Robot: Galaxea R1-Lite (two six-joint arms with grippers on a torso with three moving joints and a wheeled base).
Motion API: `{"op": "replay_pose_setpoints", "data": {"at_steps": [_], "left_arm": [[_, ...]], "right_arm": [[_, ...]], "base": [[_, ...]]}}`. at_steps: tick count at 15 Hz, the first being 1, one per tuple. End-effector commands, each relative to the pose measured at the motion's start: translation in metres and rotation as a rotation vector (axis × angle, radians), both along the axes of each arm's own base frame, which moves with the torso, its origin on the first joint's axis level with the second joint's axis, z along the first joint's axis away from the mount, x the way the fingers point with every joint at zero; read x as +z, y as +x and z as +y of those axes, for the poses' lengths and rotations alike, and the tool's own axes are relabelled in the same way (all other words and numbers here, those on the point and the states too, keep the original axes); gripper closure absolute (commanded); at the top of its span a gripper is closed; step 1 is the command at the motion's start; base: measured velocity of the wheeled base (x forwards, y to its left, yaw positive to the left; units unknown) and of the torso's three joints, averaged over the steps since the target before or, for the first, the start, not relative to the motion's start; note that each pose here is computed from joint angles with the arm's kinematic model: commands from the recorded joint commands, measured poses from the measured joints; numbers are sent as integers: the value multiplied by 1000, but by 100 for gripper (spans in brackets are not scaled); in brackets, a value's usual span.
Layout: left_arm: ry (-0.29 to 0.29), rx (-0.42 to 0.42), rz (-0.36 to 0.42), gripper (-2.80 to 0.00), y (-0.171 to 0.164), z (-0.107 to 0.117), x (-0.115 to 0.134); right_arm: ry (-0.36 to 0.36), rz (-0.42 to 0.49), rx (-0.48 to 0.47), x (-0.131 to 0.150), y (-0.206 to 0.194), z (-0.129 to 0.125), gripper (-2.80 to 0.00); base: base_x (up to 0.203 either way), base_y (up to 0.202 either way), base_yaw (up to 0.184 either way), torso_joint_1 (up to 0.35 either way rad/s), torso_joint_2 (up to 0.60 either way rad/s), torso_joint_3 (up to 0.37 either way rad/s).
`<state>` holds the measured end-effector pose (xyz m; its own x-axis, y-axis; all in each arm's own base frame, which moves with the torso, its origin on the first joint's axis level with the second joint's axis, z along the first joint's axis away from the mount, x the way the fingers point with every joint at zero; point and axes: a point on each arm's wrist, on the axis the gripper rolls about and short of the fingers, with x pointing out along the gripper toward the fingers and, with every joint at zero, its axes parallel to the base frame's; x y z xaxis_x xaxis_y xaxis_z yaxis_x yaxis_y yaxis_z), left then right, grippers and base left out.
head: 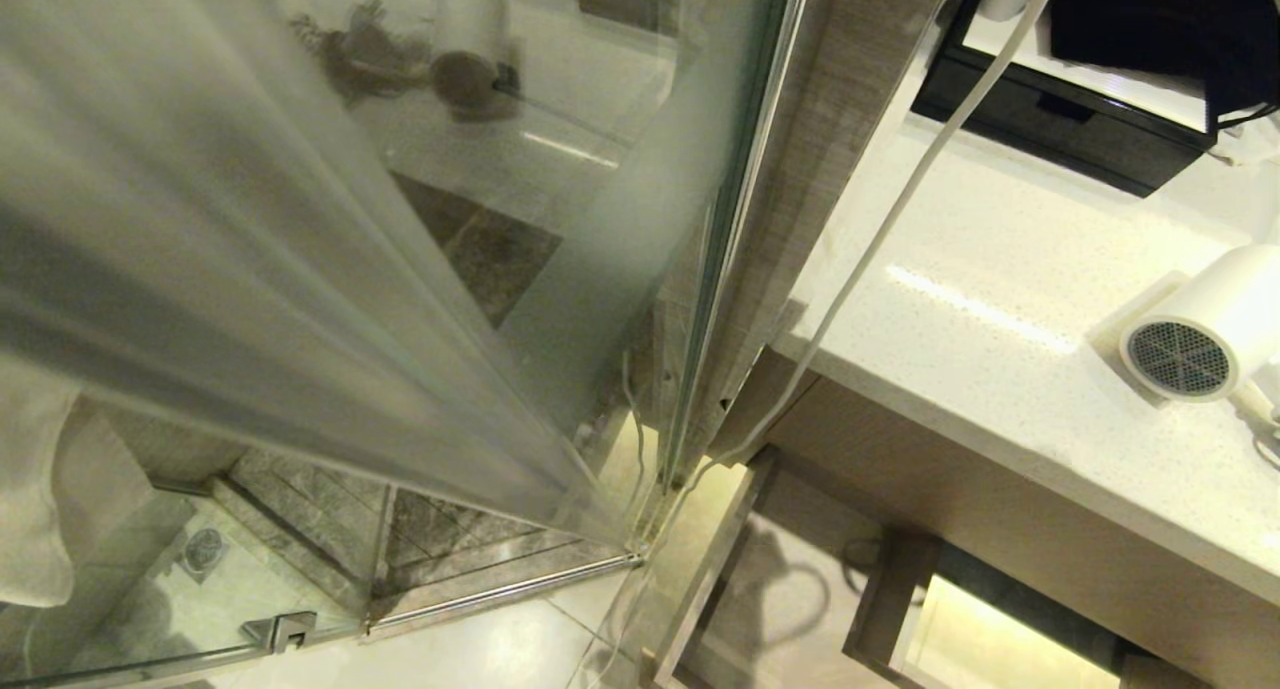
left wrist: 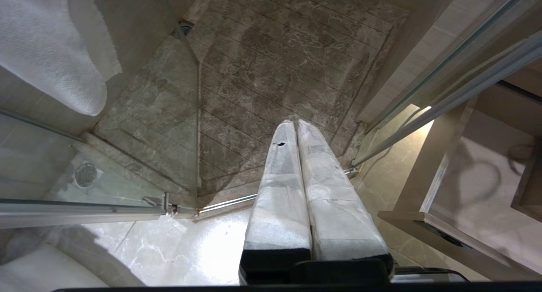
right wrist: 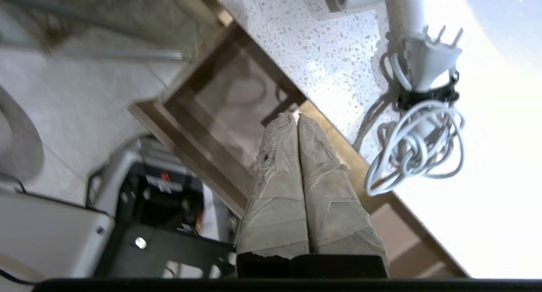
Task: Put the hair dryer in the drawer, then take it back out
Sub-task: Pick up the hairdryer
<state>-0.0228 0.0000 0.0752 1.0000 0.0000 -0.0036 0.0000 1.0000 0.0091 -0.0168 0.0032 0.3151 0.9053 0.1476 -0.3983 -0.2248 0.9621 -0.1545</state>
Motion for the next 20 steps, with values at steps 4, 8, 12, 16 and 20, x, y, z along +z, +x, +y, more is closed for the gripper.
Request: {"op": "replay_pose_setpoints", "data": {"at_steps": [4, 8, 12, 16, 20], "left_arm": [[0, 0, -1, 0, 0, 0, 0], [0, 1, -1, 0, 0, 0, 0], [0, 0, -1, 0, 0, 0, 0], [0, 0, -1, 0, 0, 0, 0], [0, 2, -1, 0, 0, 0, 0]], "right_arm": [[-242, 95, 43, 13, 64, -3, 0], [-263, 62, -3, 14, 95, -9, 0], [-390, 64, -29, 16, 129, -23, -280], [-492, 62, -56, 26, 134, -33, -280], [-585, 86, -69, 27, 139, -43, -280]], "base": [[0, 0, 0, 0, 0, 0], [0, 0, 0, 0, 0, 0], [0, 0, 0, 0, 0, 0], [0, 0, 0, 0, 0, 0], [0, 0, 0, 0, 0, 0]]}}
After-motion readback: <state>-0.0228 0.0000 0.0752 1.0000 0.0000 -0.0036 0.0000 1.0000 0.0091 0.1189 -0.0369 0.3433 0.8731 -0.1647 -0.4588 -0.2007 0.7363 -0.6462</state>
